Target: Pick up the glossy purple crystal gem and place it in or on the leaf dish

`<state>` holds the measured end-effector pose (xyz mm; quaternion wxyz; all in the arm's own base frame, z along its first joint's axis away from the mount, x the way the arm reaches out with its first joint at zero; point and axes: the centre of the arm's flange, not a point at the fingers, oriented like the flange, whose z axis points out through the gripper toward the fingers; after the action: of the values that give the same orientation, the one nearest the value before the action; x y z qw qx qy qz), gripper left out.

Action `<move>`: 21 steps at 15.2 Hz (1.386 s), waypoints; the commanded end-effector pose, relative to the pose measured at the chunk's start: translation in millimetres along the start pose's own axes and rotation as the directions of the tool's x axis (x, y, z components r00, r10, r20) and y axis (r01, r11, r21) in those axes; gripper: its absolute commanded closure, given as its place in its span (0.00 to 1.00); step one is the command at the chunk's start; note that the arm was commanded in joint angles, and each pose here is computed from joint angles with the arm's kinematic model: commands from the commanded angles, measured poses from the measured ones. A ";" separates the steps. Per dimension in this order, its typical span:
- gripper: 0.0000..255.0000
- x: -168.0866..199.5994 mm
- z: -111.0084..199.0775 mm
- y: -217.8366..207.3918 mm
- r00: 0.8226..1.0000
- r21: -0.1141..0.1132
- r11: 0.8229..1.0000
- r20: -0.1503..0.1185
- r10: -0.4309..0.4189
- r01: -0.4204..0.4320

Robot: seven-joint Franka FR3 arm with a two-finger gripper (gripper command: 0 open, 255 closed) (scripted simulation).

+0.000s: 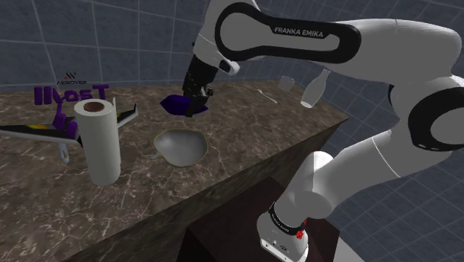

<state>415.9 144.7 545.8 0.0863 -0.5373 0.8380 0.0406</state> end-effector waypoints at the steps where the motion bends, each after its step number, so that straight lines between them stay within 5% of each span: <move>1: 1.00 -6.8 0.4 28.0 1.000 0.000 1.000 0.000 0.001 -0.001; 4: 1.00 -21.9 2.5 73.7 1.000 0.000 1.000 0.000 0.001 -0.001; 17: 1.00 -9.2 68.8 75.3 1.000 0.000 1.000 0.000 0.001 -0.001; 21: 1.00 -9.2 68.8 75.3 1.000 0.000 1.000 0.000 0.001 -0.001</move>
<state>358.3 195.6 478.3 0.0861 -0.5367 0.8384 0.0405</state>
